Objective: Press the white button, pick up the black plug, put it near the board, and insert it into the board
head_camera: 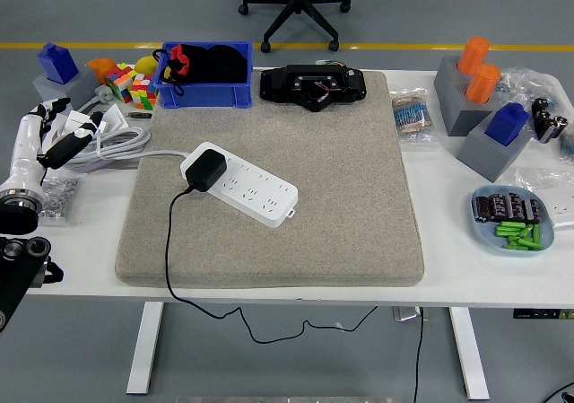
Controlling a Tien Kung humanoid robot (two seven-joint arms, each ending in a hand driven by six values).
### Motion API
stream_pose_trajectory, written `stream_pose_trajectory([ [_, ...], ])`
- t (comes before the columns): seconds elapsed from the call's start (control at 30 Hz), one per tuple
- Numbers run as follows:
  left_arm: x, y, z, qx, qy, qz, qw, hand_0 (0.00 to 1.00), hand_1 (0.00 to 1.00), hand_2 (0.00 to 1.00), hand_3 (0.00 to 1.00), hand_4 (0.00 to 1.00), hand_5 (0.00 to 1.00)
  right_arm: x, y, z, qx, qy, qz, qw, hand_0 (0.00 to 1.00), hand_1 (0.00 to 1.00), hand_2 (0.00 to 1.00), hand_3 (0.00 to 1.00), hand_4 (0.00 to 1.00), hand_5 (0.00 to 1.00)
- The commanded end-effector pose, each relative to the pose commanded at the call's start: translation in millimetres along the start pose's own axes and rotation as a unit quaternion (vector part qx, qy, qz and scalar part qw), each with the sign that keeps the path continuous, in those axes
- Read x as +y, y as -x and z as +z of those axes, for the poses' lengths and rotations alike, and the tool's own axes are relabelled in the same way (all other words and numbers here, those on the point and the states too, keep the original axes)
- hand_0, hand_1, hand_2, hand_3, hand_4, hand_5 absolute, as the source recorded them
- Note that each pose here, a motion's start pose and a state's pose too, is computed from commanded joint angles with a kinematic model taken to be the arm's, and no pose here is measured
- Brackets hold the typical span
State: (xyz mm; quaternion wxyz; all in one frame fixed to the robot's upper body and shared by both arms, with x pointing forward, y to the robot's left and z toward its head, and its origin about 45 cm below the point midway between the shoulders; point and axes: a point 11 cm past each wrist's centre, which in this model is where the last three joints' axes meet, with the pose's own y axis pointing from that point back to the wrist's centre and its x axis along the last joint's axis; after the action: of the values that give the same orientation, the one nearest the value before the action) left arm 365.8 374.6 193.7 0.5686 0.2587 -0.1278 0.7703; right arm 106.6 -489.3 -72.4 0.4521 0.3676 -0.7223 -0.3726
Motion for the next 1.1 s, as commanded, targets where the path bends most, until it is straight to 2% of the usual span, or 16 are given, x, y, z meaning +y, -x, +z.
stream_pose_trajectory([
  [0.57, 4.7, 0.3, -6.4, 0.010, -0.011, -0.003, 1.000, 0.886, 0.894, 0.843, 0.768, 0.791, 0.549, 0.0, 1.5, 4.5, -0.004, 0.011, 0.000, 1.000, 0.626, 0.599, 0.597, 0.587, 0.652, 0.386],
  [1.1, 6.9, 2.4, -7.3, 0.012, -0.010, -0.006, 1.000, 0.885, 0.891, 0.839, 0.759, 0.782, 0.547, 0.5, 10.8, 1.2, -0.004, 0.014, -0.009, 1.000, 0.627, 0.605, 0.600, 0.586, 0.656, 0.390],
])
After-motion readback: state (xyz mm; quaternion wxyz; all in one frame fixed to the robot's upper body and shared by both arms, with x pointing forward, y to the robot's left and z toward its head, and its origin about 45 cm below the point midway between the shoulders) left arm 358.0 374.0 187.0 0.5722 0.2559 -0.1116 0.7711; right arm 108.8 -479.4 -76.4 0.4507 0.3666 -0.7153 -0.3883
